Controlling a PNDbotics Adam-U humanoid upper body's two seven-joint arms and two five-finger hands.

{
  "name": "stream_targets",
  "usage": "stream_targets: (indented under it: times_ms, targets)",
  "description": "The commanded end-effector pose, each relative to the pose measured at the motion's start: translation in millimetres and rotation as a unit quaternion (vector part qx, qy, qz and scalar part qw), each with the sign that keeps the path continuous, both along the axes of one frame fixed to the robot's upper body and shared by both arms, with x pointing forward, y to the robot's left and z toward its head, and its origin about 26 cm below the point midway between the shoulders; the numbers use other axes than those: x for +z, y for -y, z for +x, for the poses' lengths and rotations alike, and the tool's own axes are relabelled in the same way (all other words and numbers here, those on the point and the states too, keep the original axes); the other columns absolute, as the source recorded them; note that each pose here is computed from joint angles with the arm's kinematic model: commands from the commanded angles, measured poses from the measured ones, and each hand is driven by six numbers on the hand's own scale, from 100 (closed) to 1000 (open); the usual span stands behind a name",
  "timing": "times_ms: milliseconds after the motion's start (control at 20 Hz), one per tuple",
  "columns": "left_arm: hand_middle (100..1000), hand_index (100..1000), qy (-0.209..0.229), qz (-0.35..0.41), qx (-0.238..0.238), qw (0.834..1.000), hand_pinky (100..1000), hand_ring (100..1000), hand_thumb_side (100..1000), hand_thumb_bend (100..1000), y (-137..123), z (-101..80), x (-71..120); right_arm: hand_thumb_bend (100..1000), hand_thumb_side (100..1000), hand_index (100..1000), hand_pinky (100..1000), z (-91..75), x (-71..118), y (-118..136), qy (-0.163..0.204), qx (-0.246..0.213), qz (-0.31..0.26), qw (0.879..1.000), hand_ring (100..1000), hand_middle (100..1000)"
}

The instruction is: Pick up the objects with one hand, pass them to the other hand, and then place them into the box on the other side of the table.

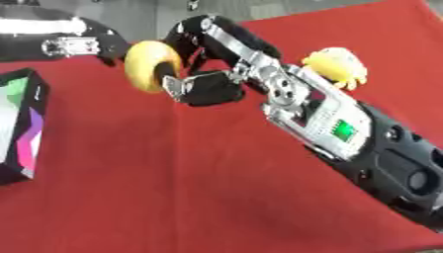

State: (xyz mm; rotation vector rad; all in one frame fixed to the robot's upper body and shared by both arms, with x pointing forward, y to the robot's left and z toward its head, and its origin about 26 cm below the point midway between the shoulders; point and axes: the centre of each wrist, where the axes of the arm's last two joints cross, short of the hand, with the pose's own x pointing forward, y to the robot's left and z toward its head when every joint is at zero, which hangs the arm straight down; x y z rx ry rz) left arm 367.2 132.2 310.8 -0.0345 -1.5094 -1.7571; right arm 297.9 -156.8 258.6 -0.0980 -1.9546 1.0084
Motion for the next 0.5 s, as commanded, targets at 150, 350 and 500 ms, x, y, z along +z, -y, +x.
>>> stream_targets:
  times_ms: [150,350,500]
  targets:
    - [776,803,-0.02,0.006,-0.009,1.0,887,899,1000,256,-1.6,0.8,8.6,100,117,565,558,-2.4,9.7,3.3,0.018,-0.003,-0.003,1.0,619,510]
    - [777,789,-0.031,0.009,-0.015,0.999,888,900,1000,189,0.3,1.9,7.7,100,116,565,559,-2.3,10.0,3.6,0.018,-0.002,-0.004,1.0,619,510]
    - [777,786,-0.038,0.013,-0.005,0.999,885,898,1000,100,1.3,4.2,5.5,100,115,565,556,-2.3,9.9,3.5,0.017,-0.002,-0.005,1.0,618,510]
